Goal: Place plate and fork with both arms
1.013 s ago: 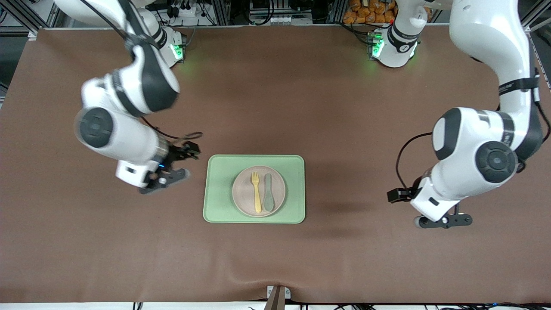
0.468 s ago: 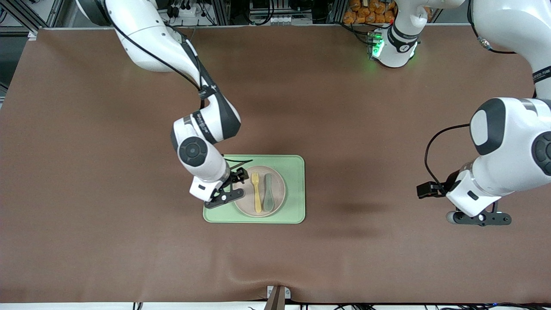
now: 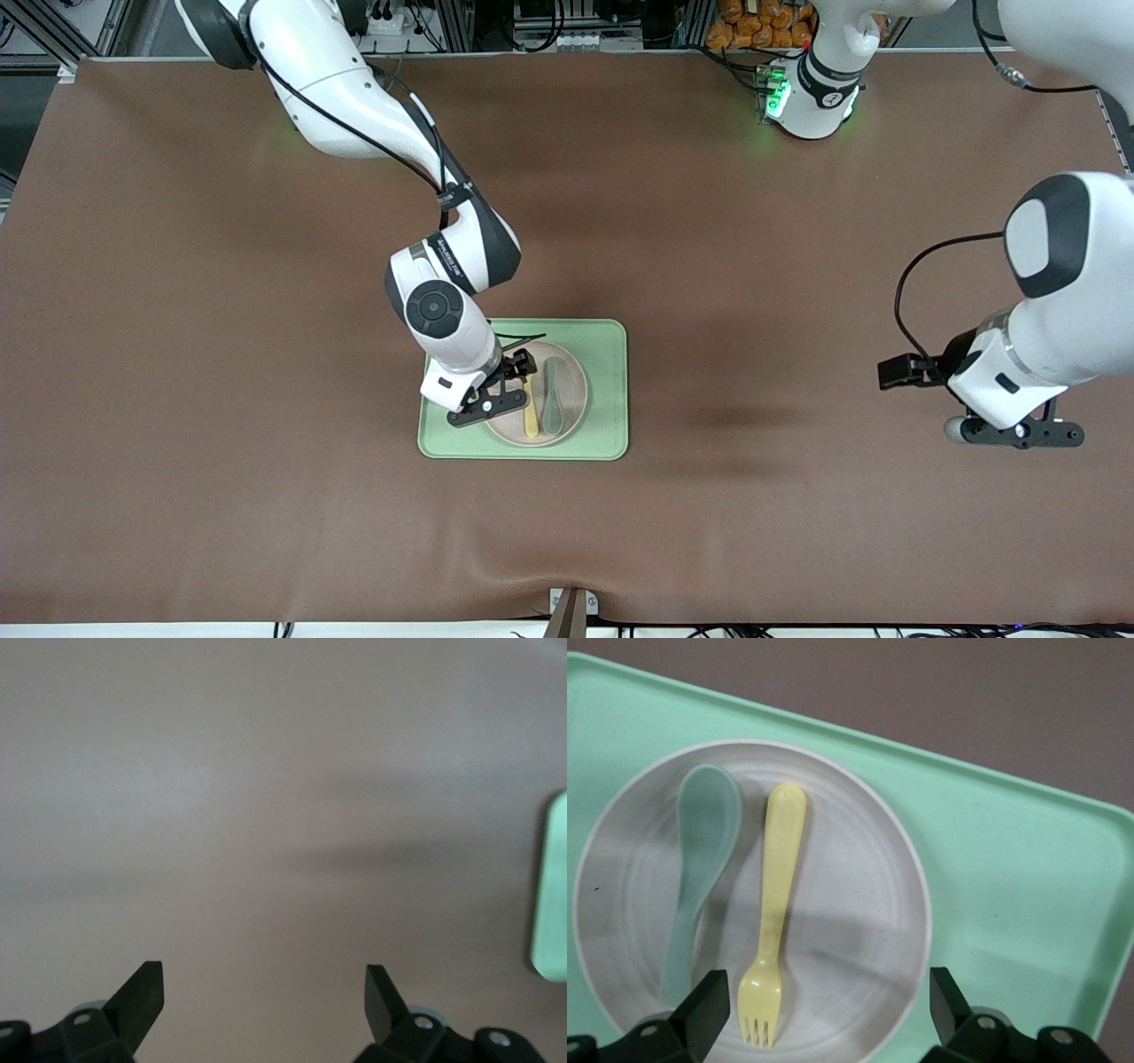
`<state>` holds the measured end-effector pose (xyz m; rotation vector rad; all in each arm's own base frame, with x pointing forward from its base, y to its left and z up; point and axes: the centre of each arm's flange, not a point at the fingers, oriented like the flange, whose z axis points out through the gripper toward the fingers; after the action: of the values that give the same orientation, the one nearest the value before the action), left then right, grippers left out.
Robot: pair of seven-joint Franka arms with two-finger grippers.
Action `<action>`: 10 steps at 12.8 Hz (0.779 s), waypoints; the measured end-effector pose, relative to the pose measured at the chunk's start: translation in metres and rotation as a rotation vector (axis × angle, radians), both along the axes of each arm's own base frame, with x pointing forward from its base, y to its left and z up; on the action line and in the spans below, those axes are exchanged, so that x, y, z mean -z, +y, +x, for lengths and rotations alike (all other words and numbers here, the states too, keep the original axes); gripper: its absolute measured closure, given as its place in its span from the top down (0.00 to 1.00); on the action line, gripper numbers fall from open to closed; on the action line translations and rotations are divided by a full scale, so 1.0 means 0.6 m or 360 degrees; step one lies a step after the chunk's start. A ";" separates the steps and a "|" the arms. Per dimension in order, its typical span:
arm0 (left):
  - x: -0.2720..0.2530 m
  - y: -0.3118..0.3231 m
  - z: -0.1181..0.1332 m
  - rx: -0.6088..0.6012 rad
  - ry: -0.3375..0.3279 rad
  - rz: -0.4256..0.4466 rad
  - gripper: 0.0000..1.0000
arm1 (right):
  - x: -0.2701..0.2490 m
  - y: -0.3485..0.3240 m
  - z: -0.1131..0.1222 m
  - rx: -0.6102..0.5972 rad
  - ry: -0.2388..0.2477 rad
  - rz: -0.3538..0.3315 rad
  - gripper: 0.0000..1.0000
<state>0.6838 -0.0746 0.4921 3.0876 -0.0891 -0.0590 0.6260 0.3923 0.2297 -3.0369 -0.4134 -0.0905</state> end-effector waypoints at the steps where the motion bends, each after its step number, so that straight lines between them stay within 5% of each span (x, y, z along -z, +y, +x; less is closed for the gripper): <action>1: -0.022 0.007 -0.010 0.0001 0.0006 -0.0023 1.00 | 0.010 0.011 -0.007 0.0008 0.0003 -0.0002 1.00; 6: -0.118 0.019 -0.070 -0.0001 0.0058 -0.0013 1.00 | 0.032 0.037 -0.026 -0.0007 0.0024 -0.0018 0.86; 10: -0.247 0.003 -0.183 -0.0019 0.0076 0.0004 1.00 | 0.045 0.049 -0.038 -0.0027 0.0037 -0.0029 0.83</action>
<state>0.5737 -0.0726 0.6403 3.0870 -0.0686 -0.1322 0.6034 0.4220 0.2026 -3.0483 -0.4406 -0.0511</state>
